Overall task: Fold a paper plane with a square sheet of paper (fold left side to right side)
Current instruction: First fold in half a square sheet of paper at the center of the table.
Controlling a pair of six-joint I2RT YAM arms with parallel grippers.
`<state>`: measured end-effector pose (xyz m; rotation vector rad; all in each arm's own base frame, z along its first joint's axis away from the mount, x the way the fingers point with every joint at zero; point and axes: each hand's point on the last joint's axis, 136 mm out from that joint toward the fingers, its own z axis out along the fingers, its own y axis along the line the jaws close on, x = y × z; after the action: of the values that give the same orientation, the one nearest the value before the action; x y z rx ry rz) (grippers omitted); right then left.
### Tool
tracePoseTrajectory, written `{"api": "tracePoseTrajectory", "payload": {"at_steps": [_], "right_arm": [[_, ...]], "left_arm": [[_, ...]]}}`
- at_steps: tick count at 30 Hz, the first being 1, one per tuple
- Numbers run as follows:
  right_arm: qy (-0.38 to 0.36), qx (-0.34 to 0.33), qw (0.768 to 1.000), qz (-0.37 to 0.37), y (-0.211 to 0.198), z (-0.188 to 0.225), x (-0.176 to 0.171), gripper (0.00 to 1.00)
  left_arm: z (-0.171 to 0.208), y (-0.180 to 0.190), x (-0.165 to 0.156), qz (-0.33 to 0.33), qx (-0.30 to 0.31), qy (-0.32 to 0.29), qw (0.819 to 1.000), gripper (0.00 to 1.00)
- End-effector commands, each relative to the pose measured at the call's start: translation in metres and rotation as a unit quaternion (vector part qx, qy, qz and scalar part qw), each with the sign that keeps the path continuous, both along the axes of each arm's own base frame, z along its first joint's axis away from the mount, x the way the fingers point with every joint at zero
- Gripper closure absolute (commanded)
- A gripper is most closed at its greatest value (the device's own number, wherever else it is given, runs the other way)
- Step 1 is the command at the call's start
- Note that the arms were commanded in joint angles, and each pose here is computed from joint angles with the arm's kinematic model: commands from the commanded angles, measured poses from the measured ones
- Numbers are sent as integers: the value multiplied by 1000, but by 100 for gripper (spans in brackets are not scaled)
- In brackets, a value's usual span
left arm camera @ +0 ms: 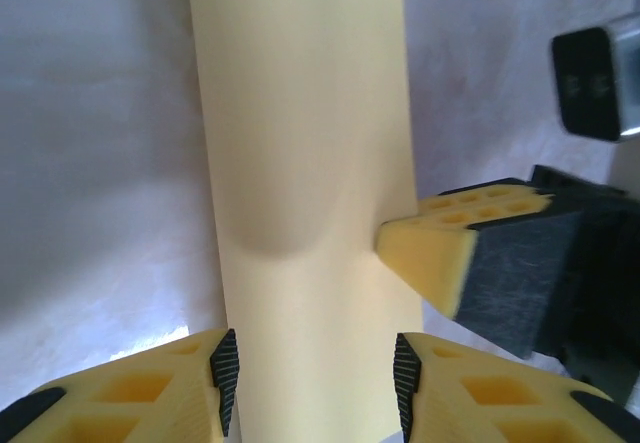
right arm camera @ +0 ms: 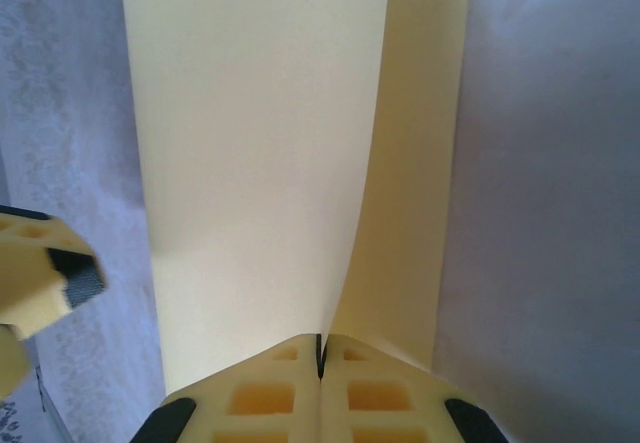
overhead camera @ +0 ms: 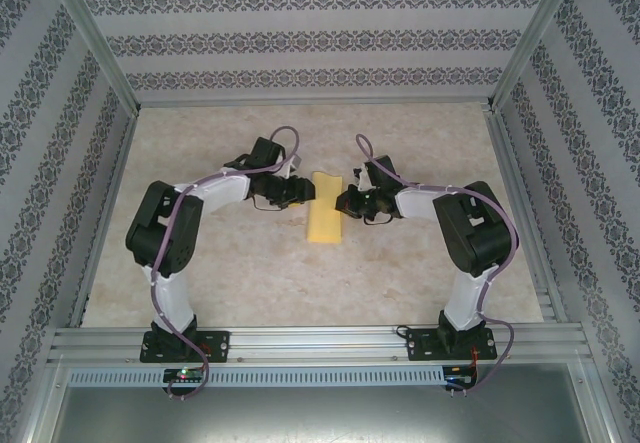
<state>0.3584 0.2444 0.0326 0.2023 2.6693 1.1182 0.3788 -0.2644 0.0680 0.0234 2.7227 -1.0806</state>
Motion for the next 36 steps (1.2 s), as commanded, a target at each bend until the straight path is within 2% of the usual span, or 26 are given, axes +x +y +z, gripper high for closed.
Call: {"api": "tracePoseTrajectory", "payload": {"at_steps": [1, 10, 15, 21, 28, 34, 36], "right_arm": [[-7, -13, 1000, 5, 0, -3, 3, 94], [-10, -13, 1000, 8, 1, -1, 4, 91], [-28, -20, 999, 6, -5, 10, 4, 78], [-56, -64, 996, -29, -43, 27, 3, 64], [-79, -100, 989, -76, -92, 43, -6, 56], [-92, -107, 986, -89, -107, 53, -13, 49], [-95, -101, 986, -94, -108, 56, -13, 44]], "left_arm": [[-12, -6, 0, -12, 34, 8, 999, 52], [-35, -4, 2, -11, 81, 20, 996, 56], [-46, -1, -1, -11, 103, 28, 994, 58], [-53, -1, -4, -21, 119, 33, 992, 59], [-57, -4, -7, -34, 136, 37, 989, 59], [-60, -6, -7, -42, 148, 42, 987, 59], [-61, -7, -8, -46, 150, 43, 987, 59]]}}
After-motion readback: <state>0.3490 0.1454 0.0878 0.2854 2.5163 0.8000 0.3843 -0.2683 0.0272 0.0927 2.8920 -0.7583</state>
